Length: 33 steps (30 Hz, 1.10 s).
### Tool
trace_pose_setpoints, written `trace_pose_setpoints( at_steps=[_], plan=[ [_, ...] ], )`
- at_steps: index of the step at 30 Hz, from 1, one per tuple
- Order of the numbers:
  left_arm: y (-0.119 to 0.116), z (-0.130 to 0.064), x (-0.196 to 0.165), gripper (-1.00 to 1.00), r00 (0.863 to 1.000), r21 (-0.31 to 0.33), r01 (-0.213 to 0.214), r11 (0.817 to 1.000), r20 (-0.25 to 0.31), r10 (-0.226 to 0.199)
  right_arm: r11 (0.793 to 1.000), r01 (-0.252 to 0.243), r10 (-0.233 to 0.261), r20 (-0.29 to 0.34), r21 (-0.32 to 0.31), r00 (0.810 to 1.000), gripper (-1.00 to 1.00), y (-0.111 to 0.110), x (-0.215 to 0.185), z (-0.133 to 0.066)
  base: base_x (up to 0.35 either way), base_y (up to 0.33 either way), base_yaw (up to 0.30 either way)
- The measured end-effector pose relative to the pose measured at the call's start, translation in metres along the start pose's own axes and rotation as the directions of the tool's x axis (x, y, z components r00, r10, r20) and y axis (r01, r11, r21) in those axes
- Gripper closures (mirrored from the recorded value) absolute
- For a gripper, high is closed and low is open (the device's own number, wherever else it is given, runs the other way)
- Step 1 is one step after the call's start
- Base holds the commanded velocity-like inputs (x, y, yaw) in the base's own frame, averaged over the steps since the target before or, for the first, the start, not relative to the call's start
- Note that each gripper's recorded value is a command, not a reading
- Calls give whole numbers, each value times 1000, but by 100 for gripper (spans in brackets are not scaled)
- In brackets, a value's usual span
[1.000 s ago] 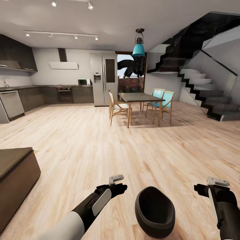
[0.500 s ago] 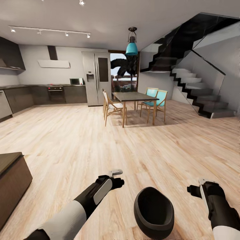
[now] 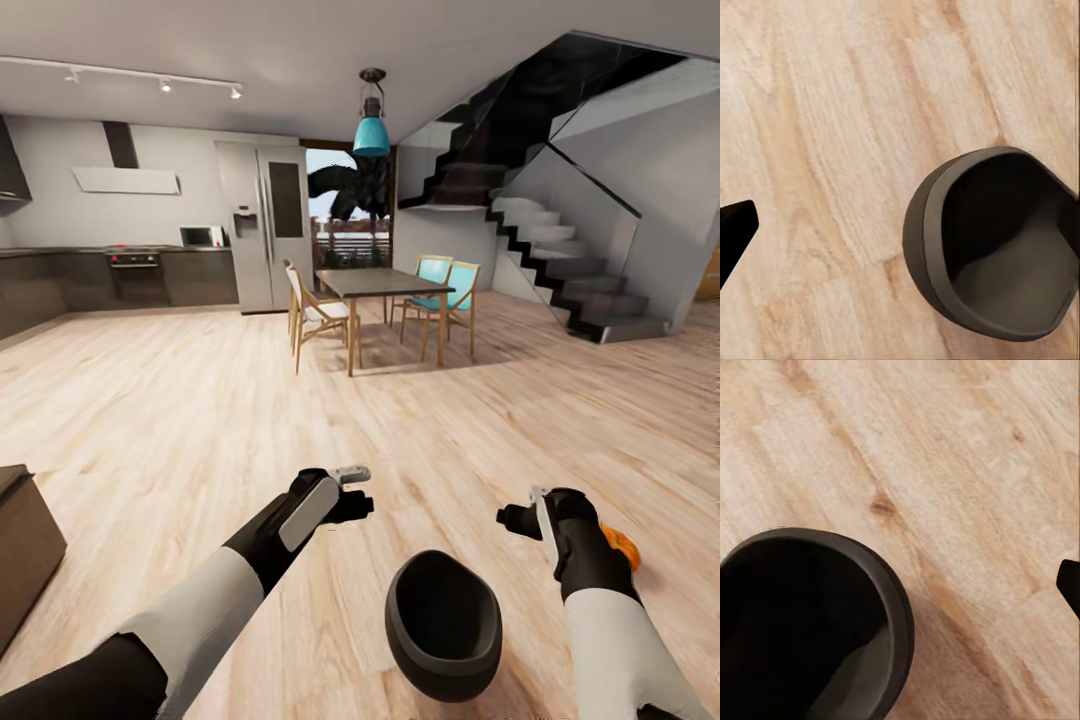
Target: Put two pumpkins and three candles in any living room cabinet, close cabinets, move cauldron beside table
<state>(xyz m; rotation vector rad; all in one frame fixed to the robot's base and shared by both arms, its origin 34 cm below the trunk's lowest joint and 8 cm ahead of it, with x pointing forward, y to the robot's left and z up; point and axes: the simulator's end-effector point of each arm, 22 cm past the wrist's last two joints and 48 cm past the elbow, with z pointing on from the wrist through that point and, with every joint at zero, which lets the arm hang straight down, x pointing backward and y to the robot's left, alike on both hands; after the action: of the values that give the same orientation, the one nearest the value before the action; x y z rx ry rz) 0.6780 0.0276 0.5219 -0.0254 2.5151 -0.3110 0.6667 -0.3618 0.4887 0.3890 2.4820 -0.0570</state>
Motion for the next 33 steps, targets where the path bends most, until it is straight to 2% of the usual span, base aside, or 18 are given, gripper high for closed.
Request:
trace_pose_setpoints(
  at_steps=[3,6,8,11,14,20,27,33],
  plan=[
    [3,1,-4,-100,1000,-3,1,1000,-7,-1,1000,6,-7,-21,-18,1000,-100,15,0,1,0,0,-227],
    [13,11,2,-100,999,-16,15,1000,-35,-15,998,24,-27,-52,-59,998,-100,47,7,5,0,0,-240],
    [18,18,7,-100,998,-23,21,1000,-50,-23,997,33,-37,-66,-71,997,-100,58,11,8,0,0,-246],
    [22,20,9,-100,998,-28,28,999,-55,-29,992,48,-61,-105,-119,993,-100,91,20,12,0,0,-251],
    [23,21,10,-100,998,-30,29,999,-58,-31,986,63,-85,-146,-151,986,-100,113,29,17,0,0,-254],
    [26,24,10,-100,997,-33,36,999,-60,-38,982,73,-103,-173,-173,980,-100,127,35,21,0,0,-257],
    [37,24,0,-100,992,-28,115,993,-53,-116,981,75,-107,-177,-178,978,-100,132,36,23,0,0,-258],
    [41,26,-1,-100,989,-30,134,991,-55,-135,978,84,-119,-181,-193,976,-100,147,38,22,0,0,-259]
  ],
)
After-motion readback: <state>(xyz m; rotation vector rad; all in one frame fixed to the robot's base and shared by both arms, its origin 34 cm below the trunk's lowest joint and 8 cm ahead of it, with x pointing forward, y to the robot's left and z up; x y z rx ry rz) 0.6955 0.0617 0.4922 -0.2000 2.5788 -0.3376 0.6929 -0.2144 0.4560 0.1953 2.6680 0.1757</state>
